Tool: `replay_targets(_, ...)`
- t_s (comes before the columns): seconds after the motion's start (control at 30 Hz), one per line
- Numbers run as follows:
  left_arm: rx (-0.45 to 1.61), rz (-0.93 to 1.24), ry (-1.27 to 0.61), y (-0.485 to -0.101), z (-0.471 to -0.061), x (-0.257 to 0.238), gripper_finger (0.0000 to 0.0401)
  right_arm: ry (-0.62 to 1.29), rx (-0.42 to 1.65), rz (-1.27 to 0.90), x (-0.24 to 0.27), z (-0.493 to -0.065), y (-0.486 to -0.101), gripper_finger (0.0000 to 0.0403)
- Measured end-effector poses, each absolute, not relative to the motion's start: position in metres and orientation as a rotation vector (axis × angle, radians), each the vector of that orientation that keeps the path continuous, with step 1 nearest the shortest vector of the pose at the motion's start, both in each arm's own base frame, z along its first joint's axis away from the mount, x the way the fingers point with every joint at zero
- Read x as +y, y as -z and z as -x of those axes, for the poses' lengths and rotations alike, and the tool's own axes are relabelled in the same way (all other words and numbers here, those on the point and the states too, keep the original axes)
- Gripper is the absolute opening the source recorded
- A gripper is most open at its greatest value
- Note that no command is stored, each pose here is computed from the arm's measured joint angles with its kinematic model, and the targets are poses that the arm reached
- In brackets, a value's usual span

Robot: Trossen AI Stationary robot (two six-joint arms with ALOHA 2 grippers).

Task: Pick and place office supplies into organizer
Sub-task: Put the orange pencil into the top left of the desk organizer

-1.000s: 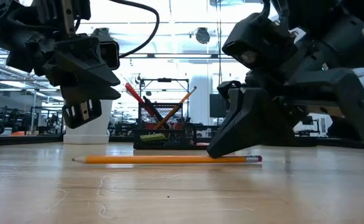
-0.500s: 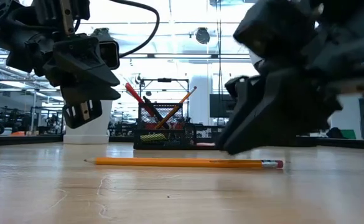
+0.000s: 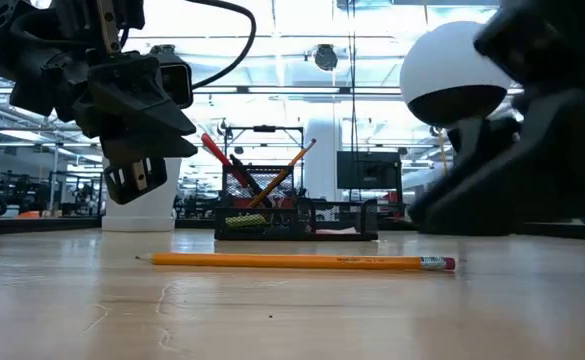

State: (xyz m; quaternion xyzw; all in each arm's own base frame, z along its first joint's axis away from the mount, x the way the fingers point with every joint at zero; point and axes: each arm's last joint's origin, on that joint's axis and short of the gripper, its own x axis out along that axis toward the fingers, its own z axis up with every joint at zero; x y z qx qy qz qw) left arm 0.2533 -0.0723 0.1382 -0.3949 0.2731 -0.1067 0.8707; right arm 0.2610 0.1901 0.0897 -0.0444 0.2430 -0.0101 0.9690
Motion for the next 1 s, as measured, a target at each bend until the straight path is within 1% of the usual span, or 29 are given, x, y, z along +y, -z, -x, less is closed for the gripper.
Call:
replay_targets(0.17,0.549,0.822,0.205,-0.139,-0.254,-0.072,0.0077,0.041,0.526,0.006,0.184,-0.254,-0.071,0.0125)
replay_targets(0.43,0.536,0.819,0.208,-0.140,-0.254,-0.072,0.0077,0.068,0.386,-0.082,0.189,-0.260,-0.045,0.0126)
replay_targets(0.63,0.534,0.791,0.213,-0.140,-0.254,-0.072,0.0076,0.063,0.355,-0.090,0.188,-0.260,-0.025,0.0120)
replay_targets(0.83,0.534,0.792,0.213,-0.140,-0.254,-0.072,0.0076,0.051,0.360,-0.083,0.187,-0.259,-0.018,0.0118)
replay_targets(1.0,0.536,0.795,0.211,-0.140,-0.254,-0.072,0.0076,0.090,0.395,-0.081,0.187,-0.256,-0.014,0.0114)
